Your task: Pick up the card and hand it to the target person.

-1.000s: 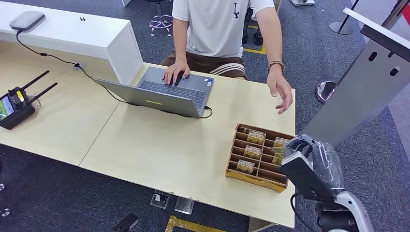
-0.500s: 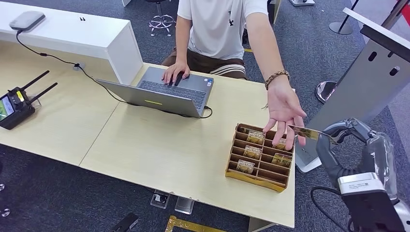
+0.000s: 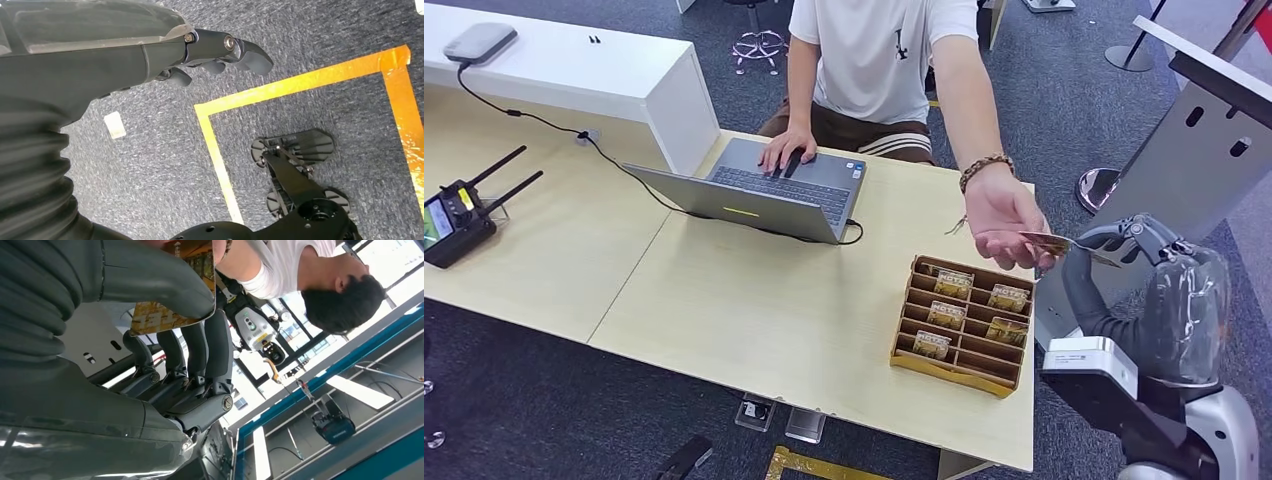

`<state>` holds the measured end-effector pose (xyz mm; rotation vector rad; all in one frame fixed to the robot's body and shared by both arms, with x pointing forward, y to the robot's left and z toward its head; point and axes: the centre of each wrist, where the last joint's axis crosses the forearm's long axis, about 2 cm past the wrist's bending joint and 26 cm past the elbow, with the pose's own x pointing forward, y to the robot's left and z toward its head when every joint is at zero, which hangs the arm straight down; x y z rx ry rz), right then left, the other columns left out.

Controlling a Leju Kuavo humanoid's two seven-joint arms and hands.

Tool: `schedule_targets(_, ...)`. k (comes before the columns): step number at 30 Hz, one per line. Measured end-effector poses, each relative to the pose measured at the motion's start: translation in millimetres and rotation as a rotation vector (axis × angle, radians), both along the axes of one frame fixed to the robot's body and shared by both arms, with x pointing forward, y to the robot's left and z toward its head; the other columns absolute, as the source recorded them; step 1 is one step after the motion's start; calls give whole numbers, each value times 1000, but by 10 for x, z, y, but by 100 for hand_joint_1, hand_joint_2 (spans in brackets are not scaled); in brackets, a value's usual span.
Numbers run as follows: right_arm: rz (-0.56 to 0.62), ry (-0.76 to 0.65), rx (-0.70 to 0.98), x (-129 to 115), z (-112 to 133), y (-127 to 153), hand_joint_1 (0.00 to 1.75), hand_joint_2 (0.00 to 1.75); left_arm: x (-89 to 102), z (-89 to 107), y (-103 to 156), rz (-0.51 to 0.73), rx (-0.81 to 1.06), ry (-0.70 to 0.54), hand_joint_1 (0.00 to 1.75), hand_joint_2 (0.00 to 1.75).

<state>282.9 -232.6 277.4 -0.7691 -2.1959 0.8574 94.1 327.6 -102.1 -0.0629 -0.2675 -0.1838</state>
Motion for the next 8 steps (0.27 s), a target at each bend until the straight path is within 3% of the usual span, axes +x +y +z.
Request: schedule_targets(8,38,16,7,168,-81,185,136,175,20,3,-13,0,-3,-4,0,175)
